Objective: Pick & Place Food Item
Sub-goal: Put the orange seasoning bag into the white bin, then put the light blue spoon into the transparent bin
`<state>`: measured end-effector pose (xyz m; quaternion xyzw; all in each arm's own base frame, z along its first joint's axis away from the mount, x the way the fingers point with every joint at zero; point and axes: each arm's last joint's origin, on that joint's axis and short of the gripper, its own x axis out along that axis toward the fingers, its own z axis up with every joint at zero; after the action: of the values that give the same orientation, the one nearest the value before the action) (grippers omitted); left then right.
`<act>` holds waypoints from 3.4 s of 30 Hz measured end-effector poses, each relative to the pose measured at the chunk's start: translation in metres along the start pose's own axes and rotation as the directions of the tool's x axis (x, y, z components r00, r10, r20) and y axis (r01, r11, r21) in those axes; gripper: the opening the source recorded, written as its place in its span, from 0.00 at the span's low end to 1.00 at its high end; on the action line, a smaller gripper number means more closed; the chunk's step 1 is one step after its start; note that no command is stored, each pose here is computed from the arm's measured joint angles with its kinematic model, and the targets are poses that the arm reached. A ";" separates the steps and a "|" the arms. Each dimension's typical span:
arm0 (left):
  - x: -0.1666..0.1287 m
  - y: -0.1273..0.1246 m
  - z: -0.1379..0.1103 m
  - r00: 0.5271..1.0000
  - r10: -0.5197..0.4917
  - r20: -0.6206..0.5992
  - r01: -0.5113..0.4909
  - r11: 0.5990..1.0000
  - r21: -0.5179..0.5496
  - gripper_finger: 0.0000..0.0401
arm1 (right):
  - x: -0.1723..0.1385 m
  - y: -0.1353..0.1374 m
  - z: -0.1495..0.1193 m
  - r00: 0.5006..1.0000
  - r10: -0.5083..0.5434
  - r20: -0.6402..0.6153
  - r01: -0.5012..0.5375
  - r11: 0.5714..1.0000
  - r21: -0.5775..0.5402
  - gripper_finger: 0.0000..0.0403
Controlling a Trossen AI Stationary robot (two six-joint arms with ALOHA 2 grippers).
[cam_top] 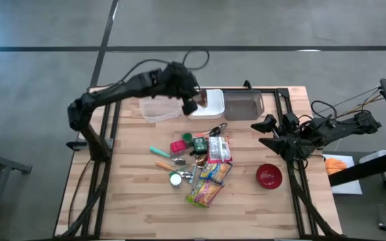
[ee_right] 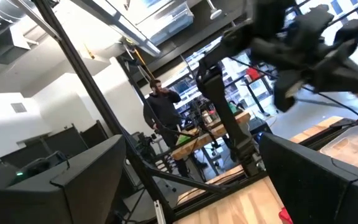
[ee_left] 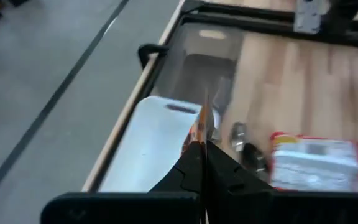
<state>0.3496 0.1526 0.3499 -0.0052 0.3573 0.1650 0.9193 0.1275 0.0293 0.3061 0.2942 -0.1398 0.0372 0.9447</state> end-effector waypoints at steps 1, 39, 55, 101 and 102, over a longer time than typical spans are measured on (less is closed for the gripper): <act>0.004 0.008 -0.003 1.000 0.004 -0.014 -0.004 1.000 0.010 0.00 | 0.000 0.000 0.000 1.000 0.000 0.000 0.000 1.000 0.000 0.91; 0.108 0.013 -0.068 0.932 -0.109 -0.345 0.195 0.955 0.225 0.00 | 0.018 -0.005 -0.016 0.992 -0.114 -0.051 0.118 0.990 0.079 0.91; 0.110 0.012 -0.074 0.927 -0.104 -0.360 0.183 0.964 0.193 0.01 | 0.020 -0.002 -0.012 0.994 -0.106 -0.040 0.109 0.991 0.077 0.91; -0.032 -0.059 -0.055 0.858 -0.175 -0.484 0.243 0.967 0.081 0.65 | 0.020 -0.001 -0.012 0.996 -0.075 -0.058 0.080 0.993 0.082 0.91; -0.034 -0.063 -0.057 0.849 -0.181 -0.497 0.245 0.967 0.066 0.65 | 0.020 -0.001 -0.012 0.996 -0.066 -0.063 0.072 0.994 0.083 0.91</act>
<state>0.3085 0.0752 0.3232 -0.0276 0.5842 0.0323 0.8105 0.1493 0.0351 0.3018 0.3375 -0.0996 0.0192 0.9358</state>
